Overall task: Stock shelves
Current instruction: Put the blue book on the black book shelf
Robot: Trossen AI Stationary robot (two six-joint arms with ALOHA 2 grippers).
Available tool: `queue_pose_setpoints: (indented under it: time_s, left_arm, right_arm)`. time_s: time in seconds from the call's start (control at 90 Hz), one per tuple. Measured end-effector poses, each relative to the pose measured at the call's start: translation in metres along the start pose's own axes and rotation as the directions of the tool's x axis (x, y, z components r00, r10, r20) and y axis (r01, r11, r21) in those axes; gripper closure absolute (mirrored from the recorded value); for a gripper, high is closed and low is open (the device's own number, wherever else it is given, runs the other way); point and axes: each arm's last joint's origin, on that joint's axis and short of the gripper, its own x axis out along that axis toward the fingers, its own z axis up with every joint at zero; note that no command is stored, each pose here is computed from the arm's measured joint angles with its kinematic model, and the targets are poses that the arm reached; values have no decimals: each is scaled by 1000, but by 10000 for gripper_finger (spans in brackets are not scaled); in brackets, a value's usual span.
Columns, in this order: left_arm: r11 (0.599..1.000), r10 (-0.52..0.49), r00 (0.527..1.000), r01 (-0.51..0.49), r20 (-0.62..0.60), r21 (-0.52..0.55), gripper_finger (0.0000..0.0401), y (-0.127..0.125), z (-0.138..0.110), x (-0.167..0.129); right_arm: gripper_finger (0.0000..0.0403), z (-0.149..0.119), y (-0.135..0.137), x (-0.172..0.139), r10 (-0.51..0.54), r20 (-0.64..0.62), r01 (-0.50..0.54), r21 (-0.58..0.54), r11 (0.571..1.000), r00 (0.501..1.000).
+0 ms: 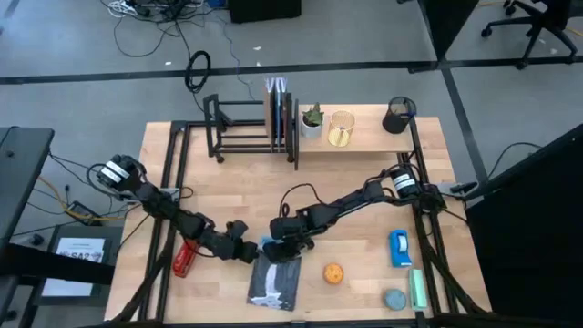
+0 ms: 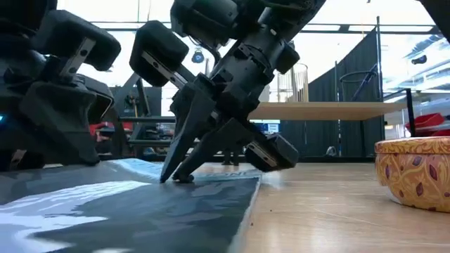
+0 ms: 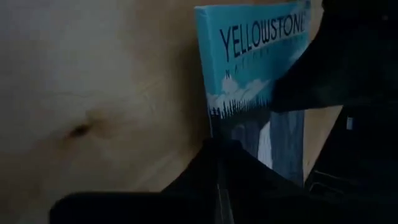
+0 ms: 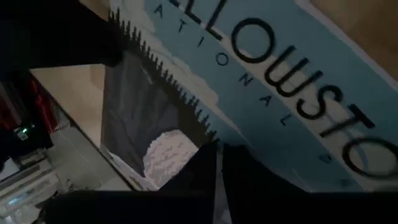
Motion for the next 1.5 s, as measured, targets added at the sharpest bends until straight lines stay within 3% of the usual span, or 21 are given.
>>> queue_pose_setpoints:
  time_s: [0.2,0.322,0.411,0.678,0.944,1.056,1.356,1.5]
  left_arm:
    - [1000,7,1000,-7,-4,2,400,1,0,0]
    - [1000,5,1000,-5,-4,2,400,1,0,0]
    - [1000,2,1000,-2,-4,1,400,1,0,0]
    - [1000,-12,1000,13,14,-19,380,1,0,0]
    - [998,-28,999,30,40,-61,259,0,1,0]
    - [996,-54,998,57,43,-73,229,-3,2,1]
    - [990,-126,990,121,-66,-70,245,-18,4,-18]
    - [998,-35,995,30,-99,-52,266,-20,6,-31]
  right_arm:
    - [402,-24,15,-54,-81,-39,78,-55,995,996]
    - [402,-36,-5,-51,-272,-72,265,-90,960,960]
    - [402,-34,-14,-37,-318,-96,307,-114,945,943]
    - [403,-19,-20,-9,-246,-143,233,-98,967,959]
    - [403,-15,-18,-9,-222,-136,210,-95,973,965]
    - [403,-15,-18,-9,-215,-131,205,-90,975,968]
    - [403,-14,-18,-9,-215,-130,205,-89,975,968]
    - [403,-14,-18,-9,-215,-130,205,-88,975,968]
